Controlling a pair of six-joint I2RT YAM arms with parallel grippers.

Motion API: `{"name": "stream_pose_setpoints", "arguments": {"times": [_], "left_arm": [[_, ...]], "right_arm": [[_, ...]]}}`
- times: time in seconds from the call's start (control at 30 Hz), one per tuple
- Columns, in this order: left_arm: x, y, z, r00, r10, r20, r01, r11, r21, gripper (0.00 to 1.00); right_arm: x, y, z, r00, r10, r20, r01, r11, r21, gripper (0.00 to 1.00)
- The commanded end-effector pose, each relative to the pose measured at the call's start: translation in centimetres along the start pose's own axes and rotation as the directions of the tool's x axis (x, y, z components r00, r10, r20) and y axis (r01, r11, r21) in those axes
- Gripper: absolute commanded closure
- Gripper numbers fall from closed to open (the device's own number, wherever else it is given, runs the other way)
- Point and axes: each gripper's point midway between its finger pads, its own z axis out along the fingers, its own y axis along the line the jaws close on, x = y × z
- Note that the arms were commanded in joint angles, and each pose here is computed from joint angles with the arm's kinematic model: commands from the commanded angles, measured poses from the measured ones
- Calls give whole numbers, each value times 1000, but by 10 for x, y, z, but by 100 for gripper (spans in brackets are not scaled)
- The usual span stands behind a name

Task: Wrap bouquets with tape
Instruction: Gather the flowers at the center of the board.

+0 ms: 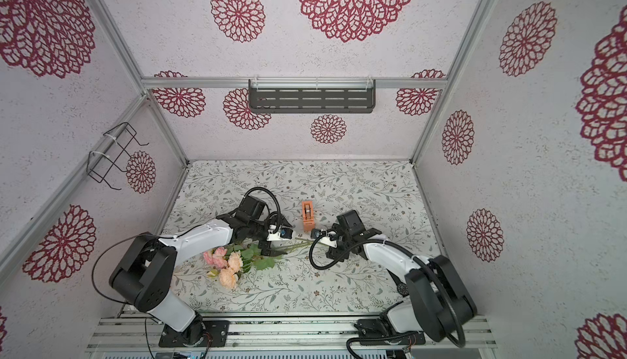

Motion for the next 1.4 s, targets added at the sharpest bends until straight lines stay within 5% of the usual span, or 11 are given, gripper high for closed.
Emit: {"name": "stream_pose_setpoints", "arguments": {"times": [0.0, 0.2, 0.43, 0.6, 0.97, 1.1, 1.37], "left_arm": [[11, -11, 9, 999, -1, -51, 5, 997, 81, 5], [18, -11, 19, 998, -10, -67, 18, 994, 110, 10], [24, -13, 24, 996, -17, -86, 32, 985, 172, 22], [31, -7, 29, 993, -10, -116, 30, 985, 168, 15], [32, 26, 26, 988, -20, -152, 31, 997, 68, 1], [55, 19, 32, 967, -44, -252, 74, 991, 109, 7], [53, 7, 27, 960, -74, -271, 113, 985, 132, 15]], "right_arm": [[-8, -10, 9, 997, -65, 29, 66, 997, -45, 29], [7, -9, 20, 996, -81, -43, 77, 993, -88, 43], [9, -21, 28, 993, -110, -46, 108, 993, -53, 74], [4, -16, 24, 994, -106, -27, 102, 989, -107, 85], [9, -9, 27, 993, -120, -19, 118, 988, -98, 94], [8, -7, 24, 993, -120, -4, 119, 989, -84, 95], [11, -13, 28, 992, -123, -17, 122, 991, -47, 95]]}}
